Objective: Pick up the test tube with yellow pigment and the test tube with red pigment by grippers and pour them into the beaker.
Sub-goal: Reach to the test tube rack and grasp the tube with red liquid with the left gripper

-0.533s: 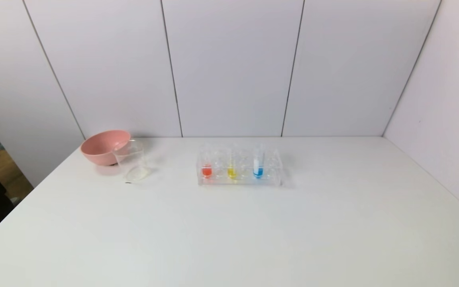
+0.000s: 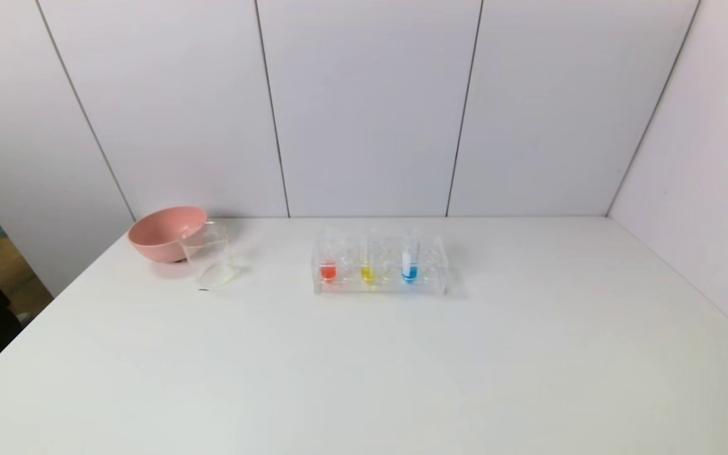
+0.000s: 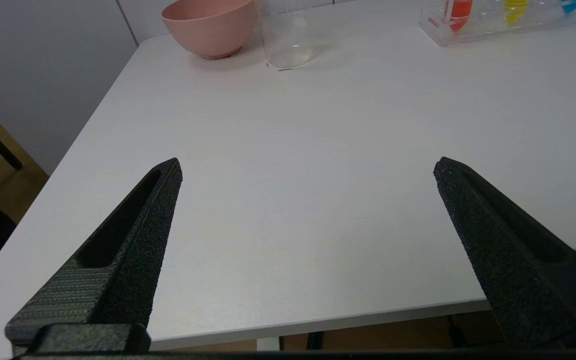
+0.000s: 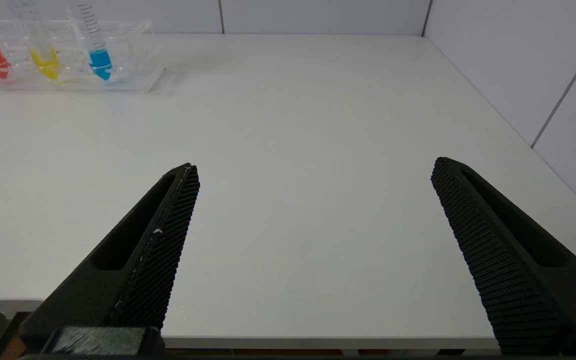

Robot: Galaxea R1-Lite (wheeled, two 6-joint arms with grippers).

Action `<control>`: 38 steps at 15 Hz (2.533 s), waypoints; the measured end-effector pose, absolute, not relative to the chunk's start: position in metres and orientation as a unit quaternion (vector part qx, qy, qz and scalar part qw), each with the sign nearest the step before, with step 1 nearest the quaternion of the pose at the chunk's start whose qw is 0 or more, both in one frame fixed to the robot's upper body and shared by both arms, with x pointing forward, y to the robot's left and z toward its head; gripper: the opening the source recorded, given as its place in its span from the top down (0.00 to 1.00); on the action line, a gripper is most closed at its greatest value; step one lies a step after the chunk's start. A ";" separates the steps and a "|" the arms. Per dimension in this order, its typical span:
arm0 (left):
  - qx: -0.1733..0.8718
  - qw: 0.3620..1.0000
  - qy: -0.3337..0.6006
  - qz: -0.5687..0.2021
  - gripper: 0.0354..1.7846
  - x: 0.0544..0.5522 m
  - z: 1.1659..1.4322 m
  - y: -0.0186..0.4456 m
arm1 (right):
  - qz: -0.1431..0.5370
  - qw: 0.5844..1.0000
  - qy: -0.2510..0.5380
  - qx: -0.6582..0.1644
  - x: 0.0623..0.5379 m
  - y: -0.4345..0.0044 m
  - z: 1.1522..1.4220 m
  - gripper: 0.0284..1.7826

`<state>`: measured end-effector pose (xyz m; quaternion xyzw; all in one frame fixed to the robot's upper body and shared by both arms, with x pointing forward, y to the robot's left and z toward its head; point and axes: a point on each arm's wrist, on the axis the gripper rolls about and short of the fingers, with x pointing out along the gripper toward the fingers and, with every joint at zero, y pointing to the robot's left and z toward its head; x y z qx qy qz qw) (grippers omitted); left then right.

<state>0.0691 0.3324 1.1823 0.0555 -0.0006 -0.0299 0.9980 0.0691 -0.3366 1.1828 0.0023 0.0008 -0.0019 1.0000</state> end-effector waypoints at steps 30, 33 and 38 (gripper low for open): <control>0.031 0.999 -0.021 -0.020 0.01 0.062 1.212 0.333 | -0.002 1.000 0.001 0.002 0.069 -0.337 1.183 0.05; 0.021 0.999 -0.022 -0.023 0.01 0.064 1.237 0.333 | -0.002 1.000 0.001 0.002 0.069 -0.337 1.183 0.05; 0.011 0.999 -0.013 -0.044 0.01 0.087 1.290 0.332 | -0.002 1.000 0.001 0.002 0.069 -0.337 1.183 0.05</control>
